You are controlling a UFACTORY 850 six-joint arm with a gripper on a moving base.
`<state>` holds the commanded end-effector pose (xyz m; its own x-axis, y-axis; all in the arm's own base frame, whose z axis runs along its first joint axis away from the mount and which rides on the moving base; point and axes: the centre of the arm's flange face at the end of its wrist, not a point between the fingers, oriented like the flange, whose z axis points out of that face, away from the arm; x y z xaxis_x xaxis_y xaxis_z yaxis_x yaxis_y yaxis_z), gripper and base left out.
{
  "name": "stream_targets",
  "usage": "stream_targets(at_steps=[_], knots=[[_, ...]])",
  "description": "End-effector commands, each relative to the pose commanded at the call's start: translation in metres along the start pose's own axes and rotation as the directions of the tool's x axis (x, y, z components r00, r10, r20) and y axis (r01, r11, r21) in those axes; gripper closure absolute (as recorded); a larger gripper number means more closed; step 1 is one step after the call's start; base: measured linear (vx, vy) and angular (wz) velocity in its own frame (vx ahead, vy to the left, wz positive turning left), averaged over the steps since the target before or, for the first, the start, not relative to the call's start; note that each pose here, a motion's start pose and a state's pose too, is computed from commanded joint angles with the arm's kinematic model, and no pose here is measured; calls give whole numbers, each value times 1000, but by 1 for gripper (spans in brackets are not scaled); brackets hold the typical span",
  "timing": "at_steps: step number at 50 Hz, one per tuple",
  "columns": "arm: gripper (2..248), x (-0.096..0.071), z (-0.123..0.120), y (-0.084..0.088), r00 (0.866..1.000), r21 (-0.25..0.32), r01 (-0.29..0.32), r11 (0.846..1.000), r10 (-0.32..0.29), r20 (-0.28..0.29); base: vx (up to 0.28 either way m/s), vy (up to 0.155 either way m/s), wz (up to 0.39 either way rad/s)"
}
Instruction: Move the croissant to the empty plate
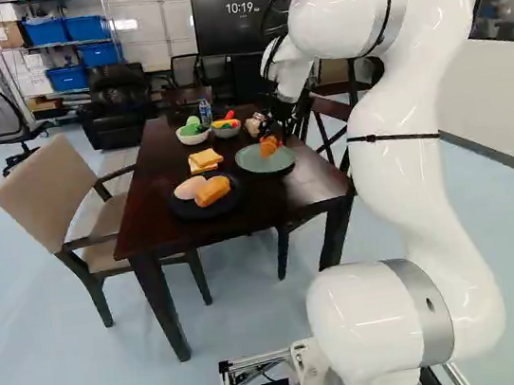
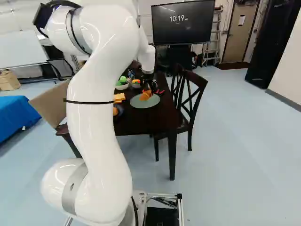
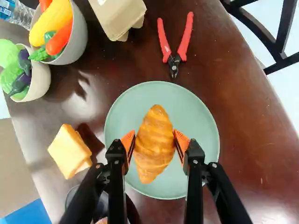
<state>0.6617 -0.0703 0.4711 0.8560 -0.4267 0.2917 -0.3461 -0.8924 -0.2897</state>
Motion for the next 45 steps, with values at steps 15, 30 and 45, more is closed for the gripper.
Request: stream_targets(at_steps=[15, 30, 45], knots=[[118, -1, 22, 5, 1000, -9, -6, 1000, 6, 27, 0, 0, 0], [109, -1, 23, 5, 1000, -10, -6, 1000, 6, 29, 0, 0, 0], [11, -1, 23, 5, 1000, -10, -6, 1000, 6, 29, 0, 0, 0]])
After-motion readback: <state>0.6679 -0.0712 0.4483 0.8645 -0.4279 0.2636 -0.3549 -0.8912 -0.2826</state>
